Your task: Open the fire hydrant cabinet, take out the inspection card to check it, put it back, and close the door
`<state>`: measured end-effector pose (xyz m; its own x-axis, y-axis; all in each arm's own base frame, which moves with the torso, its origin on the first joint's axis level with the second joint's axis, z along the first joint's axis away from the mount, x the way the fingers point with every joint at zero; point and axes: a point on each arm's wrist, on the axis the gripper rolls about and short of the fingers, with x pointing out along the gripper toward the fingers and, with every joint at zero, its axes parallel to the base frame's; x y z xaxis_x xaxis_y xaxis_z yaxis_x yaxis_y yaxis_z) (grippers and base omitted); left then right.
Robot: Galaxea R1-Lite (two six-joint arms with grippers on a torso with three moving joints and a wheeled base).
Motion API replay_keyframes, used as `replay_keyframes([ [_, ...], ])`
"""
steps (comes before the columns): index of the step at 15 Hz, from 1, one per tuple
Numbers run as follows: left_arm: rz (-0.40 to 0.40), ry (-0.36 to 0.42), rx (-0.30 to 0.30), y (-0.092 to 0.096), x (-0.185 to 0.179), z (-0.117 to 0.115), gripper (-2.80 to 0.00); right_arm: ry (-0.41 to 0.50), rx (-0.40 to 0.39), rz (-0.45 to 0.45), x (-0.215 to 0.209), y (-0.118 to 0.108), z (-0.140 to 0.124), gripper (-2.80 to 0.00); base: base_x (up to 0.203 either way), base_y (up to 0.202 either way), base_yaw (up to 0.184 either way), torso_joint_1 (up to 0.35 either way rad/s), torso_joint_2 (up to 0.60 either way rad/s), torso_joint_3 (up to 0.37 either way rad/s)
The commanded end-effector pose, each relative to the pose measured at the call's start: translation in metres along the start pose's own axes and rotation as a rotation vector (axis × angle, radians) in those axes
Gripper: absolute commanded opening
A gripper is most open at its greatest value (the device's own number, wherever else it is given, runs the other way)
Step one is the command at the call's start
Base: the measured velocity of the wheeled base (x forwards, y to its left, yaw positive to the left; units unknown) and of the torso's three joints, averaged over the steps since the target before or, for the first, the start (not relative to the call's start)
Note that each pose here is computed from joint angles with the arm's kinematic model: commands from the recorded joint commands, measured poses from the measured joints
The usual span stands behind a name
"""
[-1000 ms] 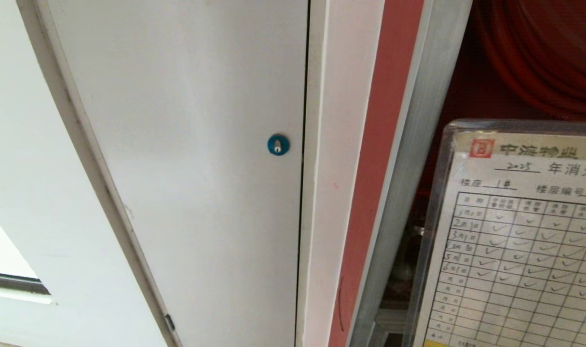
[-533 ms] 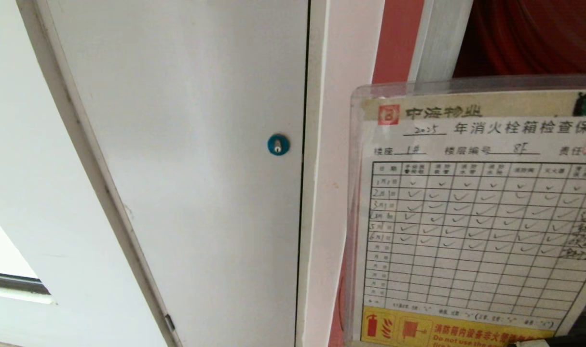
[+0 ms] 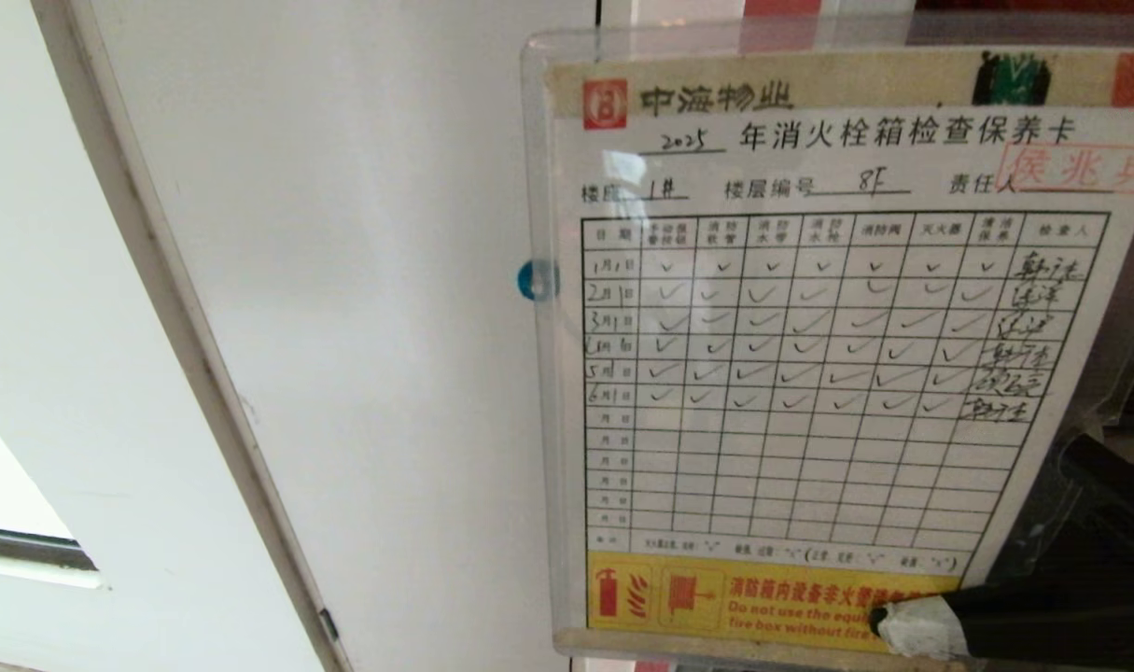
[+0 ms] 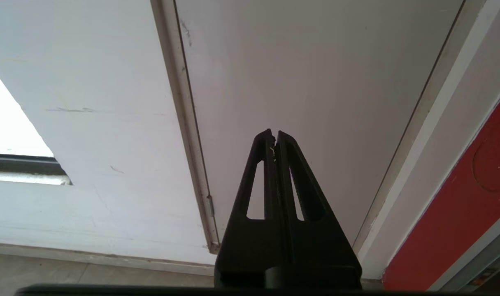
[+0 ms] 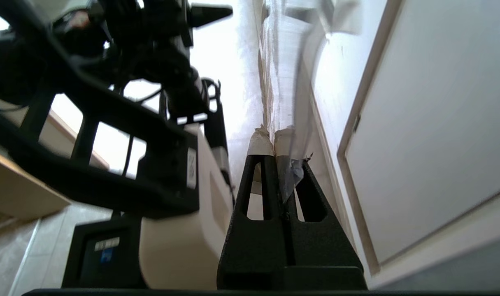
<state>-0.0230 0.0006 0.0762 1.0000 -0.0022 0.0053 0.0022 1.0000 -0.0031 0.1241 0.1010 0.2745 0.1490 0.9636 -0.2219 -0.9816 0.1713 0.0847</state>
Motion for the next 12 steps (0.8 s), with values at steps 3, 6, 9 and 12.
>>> replay_keyframes([
  [3, 0.001, 0.002, 0.000, 0.000, 0.000, 0.000, -2.80, 0.008, 0.014, 0.023, 0.013, -0.009, 0.001, -2.80, 0.000, 0.000, 0.000, 0.000, 0.00, 0.000],
  [6, 0.001, 0.001, 0.000, 0.000, 0.000, 0.000, -2.80, 0.006, 0.010, 0.033, 0.016, -0.009, 0.004, -2.80, 0.000, 0.000, 0.000, 0.000, 0.00, 0.000],
  [9, 0.001, 0.002, 0.000, 0.000, 0.000, 0.000, -2.80, 0.015, 0.029, 0.040, 0.020, -0.012, 0.003, -2.80, 0.000, 0.000, 0.000, 0.000, 0.00, 0.000],
  [12, 0.001, 0.001, 0.000, 0.000, 0.000, 0.000, -2.80, 0.012, 0.045, 0.047, 0.023, -0.013, 0.004, -2.80, 0.000, 0.000, 0.000, 0.000, 0.00, 0.000],
])
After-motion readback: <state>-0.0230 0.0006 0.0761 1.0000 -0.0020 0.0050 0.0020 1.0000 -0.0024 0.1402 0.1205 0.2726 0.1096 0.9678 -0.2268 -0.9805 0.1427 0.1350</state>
